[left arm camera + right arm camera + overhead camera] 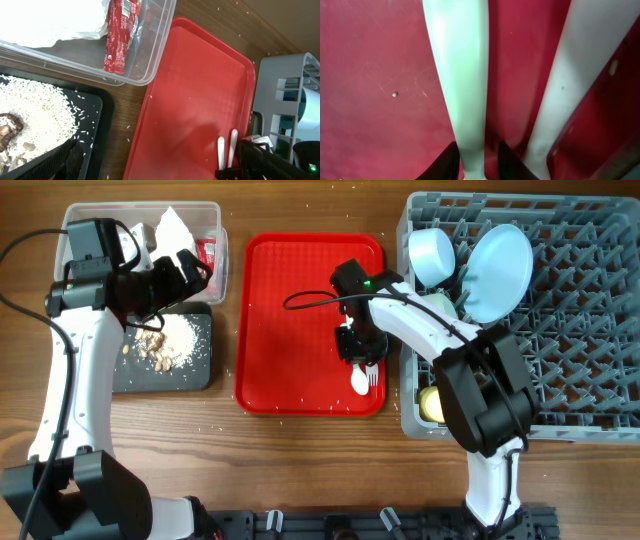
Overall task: Sort waste into correct bins and load items into the dishwasher rack
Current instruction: 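Carry the white spoon into the rack and release it, then reach the right gripper to the white fork and grasp it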
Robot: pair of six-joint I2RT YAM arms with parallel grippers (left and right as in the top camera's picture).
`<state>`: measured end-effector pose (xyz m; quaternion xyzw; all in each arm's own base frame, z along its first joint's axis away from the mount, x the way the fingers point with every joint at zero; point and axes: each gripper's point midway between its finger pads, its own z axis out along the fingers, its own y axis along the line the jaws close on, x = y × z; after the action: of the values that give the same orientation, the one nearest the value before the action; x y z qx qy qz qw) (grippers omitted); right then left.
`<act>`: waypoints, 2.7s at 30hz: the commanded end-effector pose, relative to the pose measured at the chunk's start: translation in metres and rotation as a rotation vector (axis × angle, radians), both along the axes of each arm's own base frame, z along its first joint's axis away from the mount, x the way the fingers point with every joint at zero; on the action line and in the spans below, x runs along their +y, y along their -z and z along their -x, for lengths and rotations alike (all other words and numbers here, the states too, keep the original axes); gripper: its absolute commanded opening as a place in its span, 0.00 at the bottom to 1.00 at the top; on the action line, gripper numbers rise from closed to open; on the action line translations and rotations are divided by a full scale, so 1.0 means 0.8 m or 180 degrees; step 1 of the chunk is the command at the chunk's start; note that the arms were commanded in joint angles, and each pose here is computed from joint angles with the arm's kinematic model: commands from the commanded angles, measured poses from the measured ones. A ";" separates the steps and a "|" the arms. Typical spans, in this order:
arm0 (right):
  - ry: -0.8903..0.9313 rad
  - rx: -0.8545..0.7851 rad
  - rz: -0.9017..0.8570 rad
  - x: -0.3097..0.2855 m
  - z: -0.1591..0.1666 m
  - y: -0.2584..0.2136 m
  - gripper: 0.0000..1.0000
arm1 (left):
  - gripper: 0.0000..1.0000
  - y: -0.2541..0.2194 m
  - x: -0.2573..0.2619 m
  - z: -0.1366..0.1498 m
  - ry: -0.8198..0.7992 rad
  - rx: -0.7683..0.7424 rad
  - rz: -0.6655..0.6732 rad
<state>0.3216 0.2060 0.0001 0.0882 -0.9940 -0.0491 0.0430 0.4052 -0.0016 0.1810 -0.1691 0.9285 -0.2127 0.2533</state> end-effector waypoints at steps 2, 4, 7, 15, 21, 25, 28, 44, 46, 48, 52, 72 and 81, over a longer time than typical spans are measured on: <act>-0.0070 0.0160 0.0163 -0.013 0.014 0.028 0.05 | 1.00 -0.006 0.003 -0.003 0.0024 -0.0063 -0.0054; -0.0070 0.0160 0.0163 -0.013 0.014 0.028 0.04 | 1.00 -0.006 0.003 -0.003 0.0024 -0.0063 -0.0054; -0.0066 0.0140 0.0149 -0.011 0.010 0.024 0.04 | 1.00 -0.006 0.003 -0.003 0.0024 -0.0063 -0.0054; -0.0244 -0.0268 -0.0074 0.011 -0.030 -0.065 0.04 | 1.00 -0.006 0.003 -0.002 0.0024 -0.0062 -0.0054; -0.0277 -0.0919 -0.0393 0.012 -0.039 -0.187 0.05 | 1.00 -0.006 0.003 -0.003 0.0024 -0.0063 -0.0054; 0.0109 -0.1398 -0.0329 -0.052 -0.030 -0.274 0.05 | 1.00 -0.006 0.003 -0.003 0.0024 -0.0063 -0.0054; 0.0492 -0.1676 -0.0072 -0.128 -0.007 -0.326 0.04 | 1.00 -0.006 0.003 -0.003 0.0024 -0.0063 -0.0054; 0.1193 -0.0874 0.1254 -0.280 0.077 -0.191 0.04 | 1.00 -0.006 0.003 -0.003 0.0024 -0.0063 -0.0054; 0.1123 -0.0899 0.1383 -0.288 0.077 -0.182 0.04 | 1.00 -0.006 0.003 -0.002 0.0025 -0.0062 -0.0055; 0.0988 -0.0914 0.1393 -0.289 0.074 -0.173 0.05 | 1.00 -0.006 0.003 -0.003 0.0024 -0.0063 -0.0054; 0.0887 -0.0963 0.1392 -0.289 0.068 -0.167 0.10 | 1.00 -0.006 0.003 -0.003 0.0023 -0.0063 -0.0055; 0.0708 -0.1356 -0.0422 -0.169 0.012 -0.257 0.40 | 1.00 -0.006 0.003 -0.003 0.0024 -0.0063 -0.0054; 0.0431 -0.1720 -0.1282 -0.035 -0.037 -0.296 0.43 | 1.00 -0.006 0.003 -0.003 0.0024 -0.0063 -0.0054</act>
<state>0.3477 0.1389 0.2526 0.0327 -0.9420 -0.1895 -0.2751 0.4052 -0.0015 0.1810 -0.1689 0.9285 -0.2125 0.2533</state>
